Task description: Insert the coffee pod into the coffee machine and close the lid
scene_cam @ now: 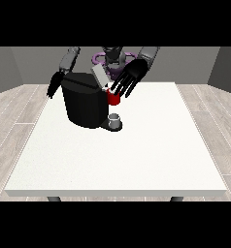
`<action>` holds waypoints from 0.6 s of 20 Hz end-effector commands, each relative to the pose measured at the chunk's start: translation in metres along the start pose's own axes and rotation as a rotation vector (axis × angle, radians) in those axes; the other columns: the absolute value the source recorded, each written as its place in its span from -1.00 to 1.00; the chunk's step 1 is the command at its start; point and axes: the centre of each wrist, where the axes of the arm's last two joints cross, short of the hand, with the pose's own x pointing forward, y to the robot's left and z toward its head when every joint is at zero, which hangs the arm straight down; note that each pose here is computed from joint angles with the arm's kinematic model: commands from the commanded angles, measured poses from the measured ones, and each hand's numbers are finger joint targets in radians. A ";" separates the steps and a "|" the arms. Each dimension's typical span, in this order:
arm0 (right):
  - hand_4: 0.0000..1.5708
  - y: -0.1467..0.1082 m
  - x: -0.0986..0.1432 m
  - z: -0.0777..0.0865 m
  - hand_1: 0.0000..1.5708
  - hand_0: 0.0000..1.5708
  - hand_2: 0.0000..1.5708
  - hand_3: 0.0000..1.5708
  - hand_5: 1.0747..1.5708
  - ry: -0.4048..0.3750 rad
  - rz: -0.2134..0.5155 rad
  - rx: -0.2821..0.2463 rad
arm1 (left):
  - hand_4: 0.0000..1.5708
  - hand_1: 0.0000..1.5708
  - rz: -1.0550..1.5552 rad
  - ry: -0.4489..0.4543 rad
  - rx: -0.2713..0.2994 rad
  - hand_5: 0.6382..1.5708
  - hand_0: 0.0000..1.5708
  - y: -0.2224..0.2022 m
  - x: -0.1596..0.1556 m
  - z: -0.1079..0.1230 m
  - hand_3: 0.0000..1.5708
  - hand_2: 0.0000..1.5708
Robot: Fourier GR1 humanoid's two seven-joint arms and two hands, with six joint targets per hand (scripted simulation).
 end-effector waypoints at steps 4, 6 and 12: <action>-1.00 -0.012 -0.032 0.015 -1.00 -1.00 -1.00 -1.00 1.00 0.149 0.013 -0.018 | -1.00 -1.00 0.100 0.016 -0.162 1.00 -1.00 -0.087 -0.005 0.013 -1.00 -0.89; -1.00 -0.034 -0.075 0.040 -1.00 -1.00 -1.00 -1.00 1.00 0.196 -0.008 -0.043 | -1.00 -1.00 0.251 0.009 -0.173 1.00 -1.00 -0.108 0.006 0.013 -1.00 -0.64; -1.00 -0.038 -0.092 0.064 -1.00 -1.00 -1.00 -1.00 1.00 0.295 0.012 -0.078 | -0.41 -1.00 0.901 0.057 -0.045 1.00 -1.00 -0.199 -0.011 0.054 -1.00 -1.00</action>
